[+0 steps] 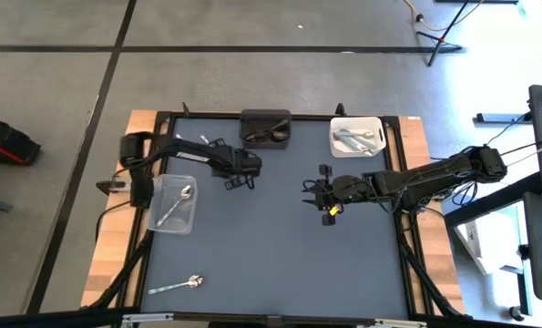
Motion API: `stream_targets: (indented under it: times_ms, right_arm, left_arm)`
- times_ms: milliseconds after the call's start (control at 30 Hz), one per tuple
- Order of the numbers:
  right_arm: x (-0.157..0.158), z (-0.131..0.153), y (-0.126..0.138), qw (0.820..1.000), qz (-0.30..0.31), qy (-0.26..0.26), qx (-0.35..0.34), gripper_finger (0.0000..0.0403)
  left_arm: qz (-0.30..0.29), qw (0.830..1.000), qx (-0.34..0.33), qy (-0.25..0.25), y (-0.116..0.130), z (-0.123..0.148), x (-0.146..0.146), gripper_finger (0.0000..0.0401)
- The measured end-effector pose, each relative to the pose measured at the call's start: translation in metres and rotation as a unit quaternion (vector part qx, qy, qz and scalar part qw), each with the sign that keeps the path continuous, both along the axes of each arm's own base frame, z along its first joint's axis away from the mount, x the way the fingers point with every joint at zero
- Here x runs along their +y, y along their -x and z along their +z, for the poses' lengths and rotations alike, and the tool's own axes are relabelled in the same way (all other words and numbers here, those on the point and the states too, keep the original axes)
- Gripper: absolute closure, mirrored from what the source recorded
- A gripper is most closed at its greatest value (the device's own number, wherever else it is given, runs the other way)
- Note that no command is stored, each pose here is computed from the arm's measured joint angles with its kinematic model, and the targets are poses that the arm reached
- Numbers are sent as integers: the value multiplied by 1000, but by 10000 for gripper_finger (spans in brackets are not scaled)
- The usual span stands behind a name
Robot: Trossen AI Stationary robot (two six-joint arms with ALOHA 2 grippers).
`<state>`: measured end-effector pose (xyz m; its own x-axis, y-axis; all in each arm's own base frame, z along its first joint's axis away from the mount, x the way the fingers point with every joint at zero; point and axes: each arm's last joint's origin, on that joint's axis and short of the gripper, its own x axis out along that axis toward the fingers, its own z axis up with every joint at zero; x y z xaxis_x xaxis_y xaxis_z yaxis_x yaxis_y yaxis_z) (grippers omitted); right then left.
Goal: Sort silverware by color (type)
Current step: Put the right blue spoon into the transparent bin
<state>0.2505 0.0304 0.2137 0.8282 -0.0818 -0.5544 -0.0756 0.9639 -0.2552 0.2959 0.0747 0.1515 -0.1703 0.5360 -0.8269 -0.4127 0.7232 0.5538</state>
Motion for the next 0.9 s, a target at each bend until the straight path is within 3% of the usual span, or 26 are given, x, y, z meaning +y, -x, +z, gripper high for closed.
stream_targets:
  times_ms: [233, 433, 733, 900]
  right_arm:
    - [0, 2, -1, 1000, 16, 23, -10, 283]
    - [0, 5, -3, 999, 26, 38, -26, 283]
    - [1, 7, -4, 998, 31, 46, -37, 283]
    - [1, 9, -5, 997, 33, 48, -47, 283]
  left_arm:
    - [-62, 992, -97, 47, 14, 58, -63, 400]
    - [-87, 970, -214, 72, 39, 102, -108, 400]
    - [-94, 925, -317, 184, 85, 147, -141, 401]
    - [-58, 916, -329, 221, 116, 160, -145, 401]
